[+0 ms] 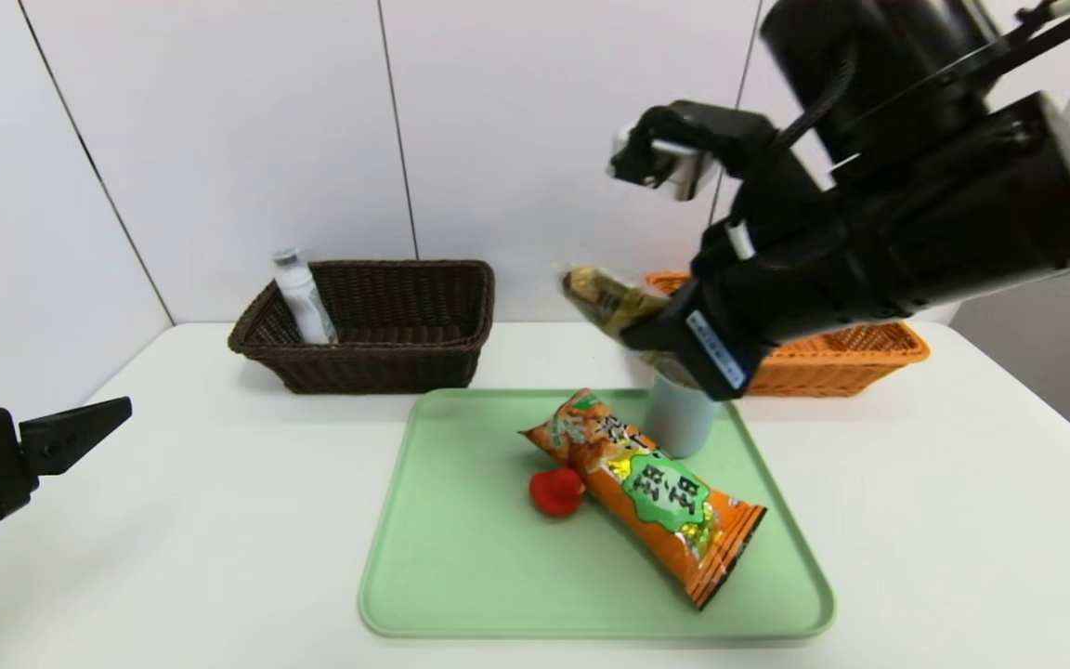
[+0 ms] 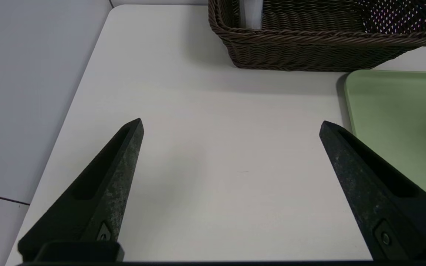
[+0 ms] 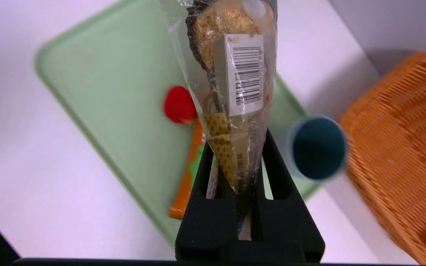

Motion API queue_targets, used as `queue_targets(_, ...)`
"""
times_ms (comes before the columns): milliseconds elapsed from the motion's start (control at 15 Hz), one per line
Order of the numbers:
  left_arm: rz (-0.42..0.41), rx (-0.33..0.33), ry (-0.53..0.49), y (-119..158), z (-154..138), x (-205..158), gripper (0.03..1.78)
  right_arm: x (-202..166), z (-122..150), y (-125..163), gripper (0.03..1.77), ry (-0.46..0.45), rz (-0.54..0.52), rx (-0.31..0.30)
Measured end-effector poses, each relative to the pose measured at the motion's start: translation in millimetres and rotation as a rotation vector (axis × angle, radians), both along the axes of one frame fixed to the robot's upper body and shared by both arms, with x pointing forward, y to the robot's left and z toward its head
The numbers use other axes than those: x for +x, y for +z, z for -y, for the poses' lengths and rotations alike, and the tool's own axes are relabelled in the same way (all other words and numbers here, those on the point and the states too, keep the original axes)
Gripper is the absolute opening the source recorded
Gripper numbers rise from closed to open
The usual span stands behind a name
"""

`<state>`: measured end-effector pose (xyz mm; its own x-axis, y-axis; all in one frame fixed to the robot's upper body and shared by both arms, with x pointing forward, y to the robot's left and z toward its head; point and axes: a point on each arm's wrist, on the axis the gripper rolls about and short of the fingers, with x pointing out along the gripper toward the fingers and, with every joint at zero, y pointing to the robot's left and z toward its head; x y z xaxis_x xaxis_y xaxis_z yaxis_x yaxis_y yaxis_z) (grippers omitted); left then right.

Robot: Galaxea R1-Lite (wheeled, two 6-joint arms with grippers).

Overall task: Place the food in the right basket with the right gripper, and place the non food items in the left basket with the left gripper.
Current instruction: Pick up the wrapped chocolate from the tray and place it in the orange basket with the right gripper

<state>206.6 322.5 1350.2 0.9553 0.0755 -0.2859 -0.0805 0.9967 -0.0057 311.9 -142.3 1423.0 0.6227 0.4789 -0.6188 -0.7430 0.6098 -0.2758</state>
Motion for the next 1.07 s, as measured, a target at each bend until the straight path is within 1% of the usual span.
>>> queue_targets(133, 0.002, -0.002, 0.001, 0.3, 0.0, 0.0, 1.69, 0.1, 31.1, 6.1, 0.16, -0.025, 0.064, -0.070)
queue_targets(400, 0.005, -0.004, 0.002, 0.6, 0.0, 0.0, 1.69, 4.8, 80.9, 12.4, 0.16, -0.074, 0.196, -0.292)
queue_targets(600, 0.003, -0.005, 0.001, 0.1, 0.1, 0.1, 1.69, 14.4, 111.6, 14.5, 0.16, -0.093, 0.248, -0.435)
queue_targets(800, 0.002, -0.005, 0.001, -0.3, 0.1, 0.0, 1.69, 33.6, 133.8, 8.5, 0.16, -0.129, 0.243, -0.526)
queue_targets(1000, -0.001, -0.005, 0.001, -1.1, 0.1, 0.1, 1.69, 68.8, 144.2, -4.8, 0.16, -0.147, 0.268, -0.583)
queue_targets(1067, -0.002, -0.005, 0.001, -1.3, 0.2, 0.3, 1.69, 82.9, 145.2, -10.8, 0.16, -0.150, 0.285, -0.591)
